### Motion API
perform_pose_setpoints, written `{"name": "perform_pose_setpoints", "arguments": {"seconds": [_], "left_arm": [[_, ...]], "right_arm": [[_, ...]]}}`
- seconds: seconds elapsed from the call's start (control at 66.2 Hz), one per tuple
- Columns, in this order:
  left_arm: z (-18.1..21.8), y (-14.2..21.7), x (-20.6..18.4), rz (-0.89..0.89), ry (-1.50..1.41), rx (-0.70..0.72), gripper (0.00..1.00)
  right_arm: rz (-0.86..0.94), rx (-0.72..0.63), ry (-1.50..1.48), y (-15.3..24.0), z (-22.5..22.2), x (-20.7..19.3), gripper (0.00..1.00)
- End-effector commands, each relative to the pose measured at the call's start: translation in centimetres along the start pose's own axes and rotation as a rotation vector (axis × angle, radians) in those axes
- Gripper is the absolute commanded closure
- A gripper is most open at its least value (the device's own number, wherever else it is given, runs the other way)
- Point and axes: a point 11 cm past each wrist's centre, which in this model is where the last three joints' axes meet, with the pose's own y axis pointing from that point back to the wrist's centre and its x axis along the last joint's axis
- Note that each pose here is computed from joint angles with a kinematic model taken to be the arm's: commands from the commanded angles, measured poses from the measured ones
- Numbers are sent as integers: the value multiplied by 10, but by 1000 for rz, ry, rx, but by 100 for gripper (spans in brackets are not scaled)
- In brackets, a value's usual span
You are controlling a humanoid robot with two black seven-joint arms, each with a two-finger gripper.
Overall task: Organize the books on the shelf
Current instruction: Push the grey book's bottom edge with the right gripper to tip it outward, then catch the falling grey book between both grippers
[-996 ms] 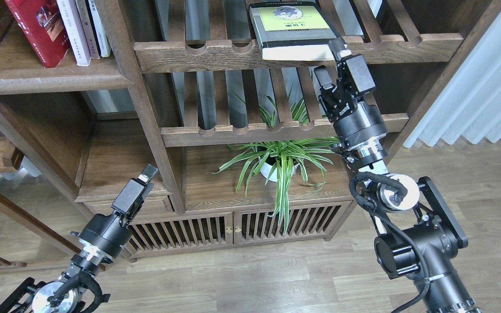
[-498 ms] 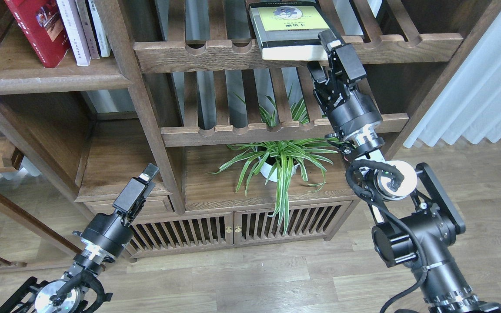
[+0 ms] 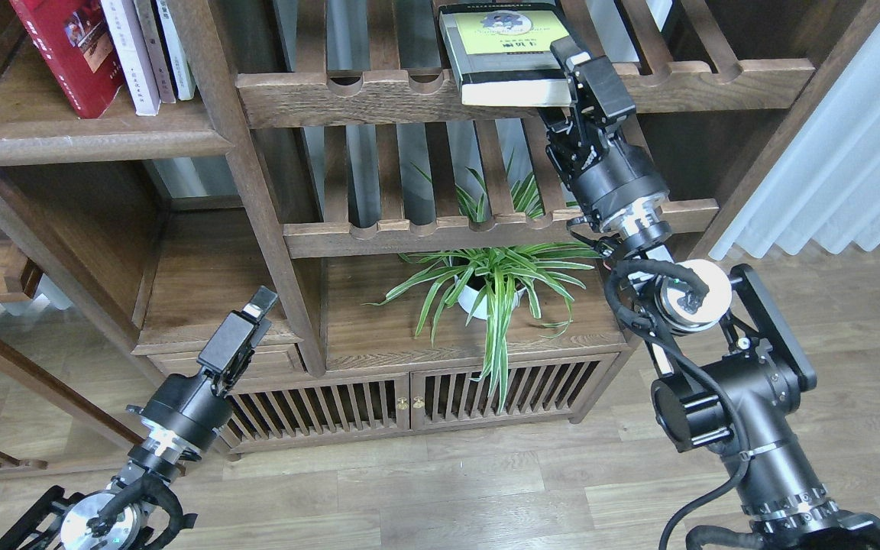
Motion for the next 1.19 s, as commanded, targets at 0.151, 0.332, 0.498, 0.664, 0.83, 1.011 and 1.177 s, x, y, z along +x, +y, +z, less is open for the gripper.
{"name": "perform_pose_setpoints", "arguments": {"seconds": [0.151, 0.332, 0.498, 0.664, 0.83, 1.011, 1.177], "left_arm": [[2, 0, 1, 3, -2, -4, 0], [-1, 0, 1, 3, 2, 2, 0], [-4, -1, 0, -1, 20, -2, 0], [-17, -3, -1, -6, 62, -8, 0], [-21, -7, -5, -19, 128, -31, 0], [-22, -10, -7, -31, 174, -34, 0], [-31, -12, -13, -45, 185, -4, 1]], "right_arm": [[-4, 1, -3, 2, 0, 1, 62], [-1, 3, -5, 5, 0, 4, 81], [-58, 15, -22, 7, -2, 2, 95], [-150, 18, -79, 22, 0, 6, 95], [-242, -4, -114, 49, 7, 13, 95], [-234, -68, -151, 80, 29, 31, 95], [-150, -116, -197, 107, 55, 54, 95]]}}
